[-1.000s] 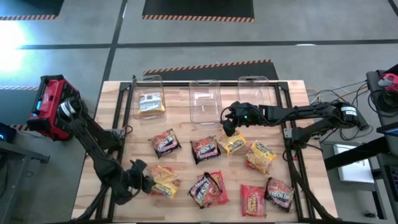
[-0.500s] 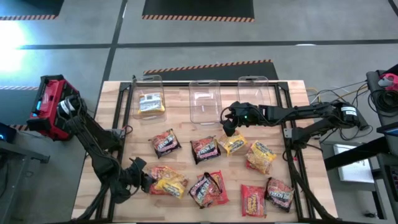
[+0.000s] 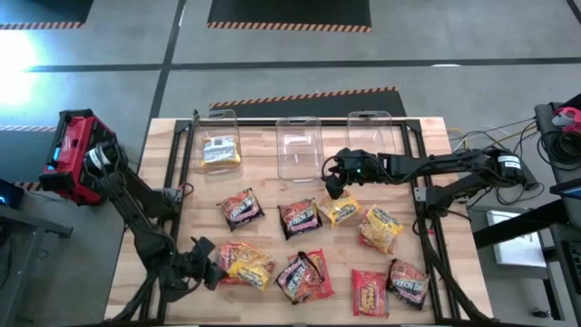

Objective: Sort Maruchan noodles
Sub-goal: Put the yellow noodle pack into the left transparent bin

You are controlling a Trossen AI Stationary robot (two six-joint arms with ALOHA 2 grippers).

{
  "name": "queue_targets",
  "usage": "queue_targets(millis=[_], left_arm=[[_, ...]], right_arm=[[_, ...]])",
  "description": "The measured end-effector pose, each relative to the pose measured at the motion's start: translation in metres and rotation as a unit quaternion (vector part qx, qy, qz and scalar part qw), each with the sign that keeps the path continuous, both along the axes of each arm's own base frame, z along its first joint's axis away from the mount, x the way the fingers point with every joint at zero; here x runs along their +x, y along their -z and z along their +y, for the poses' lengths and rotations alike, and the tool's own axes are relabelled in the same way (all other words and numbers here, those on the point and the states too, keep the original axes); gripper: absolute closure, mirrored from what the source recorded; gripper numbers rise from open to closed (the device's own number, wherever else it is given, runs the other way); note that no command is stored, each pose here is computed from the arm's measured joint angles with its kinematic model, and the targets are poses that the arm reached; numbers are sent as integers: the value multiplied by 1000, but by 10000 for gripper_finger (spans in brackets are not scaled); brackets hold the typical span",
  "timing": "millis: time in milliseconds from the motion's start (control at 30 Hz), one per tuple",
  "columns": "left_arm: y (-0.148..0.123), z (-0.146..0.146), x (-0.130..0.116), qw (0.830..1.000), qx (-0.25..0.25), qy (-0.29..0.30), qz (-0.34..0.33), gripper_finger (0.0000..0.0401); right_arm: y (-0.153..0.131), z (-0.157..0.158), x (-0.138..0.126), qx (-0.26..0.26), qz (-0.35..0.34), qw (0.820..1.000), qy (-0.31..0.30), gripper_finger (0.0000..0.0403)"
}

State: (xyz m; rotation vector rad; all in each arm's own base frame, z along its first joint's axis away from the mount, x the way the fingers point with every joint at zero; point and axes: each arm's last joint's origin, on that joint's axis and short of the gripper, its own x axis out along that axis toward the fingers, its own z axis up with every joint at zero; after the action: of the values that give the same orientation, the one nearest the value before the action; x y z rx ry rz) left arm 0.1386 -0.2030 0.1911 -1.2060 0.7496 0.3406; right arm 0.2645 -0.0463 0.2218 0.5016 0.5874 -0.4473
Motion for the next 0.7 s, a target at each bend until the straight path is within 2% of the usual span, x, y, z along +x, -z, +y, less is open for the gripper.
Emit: queue_targets(millis=[300, 467, 700], left_arm=[[14, -12, 3, 999, -35, -2, 32, 253], [21, -13, 4, 999, -28, -22, 34, 209], [27, -13, 7, 997, -25, -75, 3, 187]], right_arm=[[0, 0, 0, 0, 0, 1000, 0, 188], [0, 0, 0, 0, 0, 1000, 0, 188], [0, 0, 0, 0, 0, 1000, 0, 188]])
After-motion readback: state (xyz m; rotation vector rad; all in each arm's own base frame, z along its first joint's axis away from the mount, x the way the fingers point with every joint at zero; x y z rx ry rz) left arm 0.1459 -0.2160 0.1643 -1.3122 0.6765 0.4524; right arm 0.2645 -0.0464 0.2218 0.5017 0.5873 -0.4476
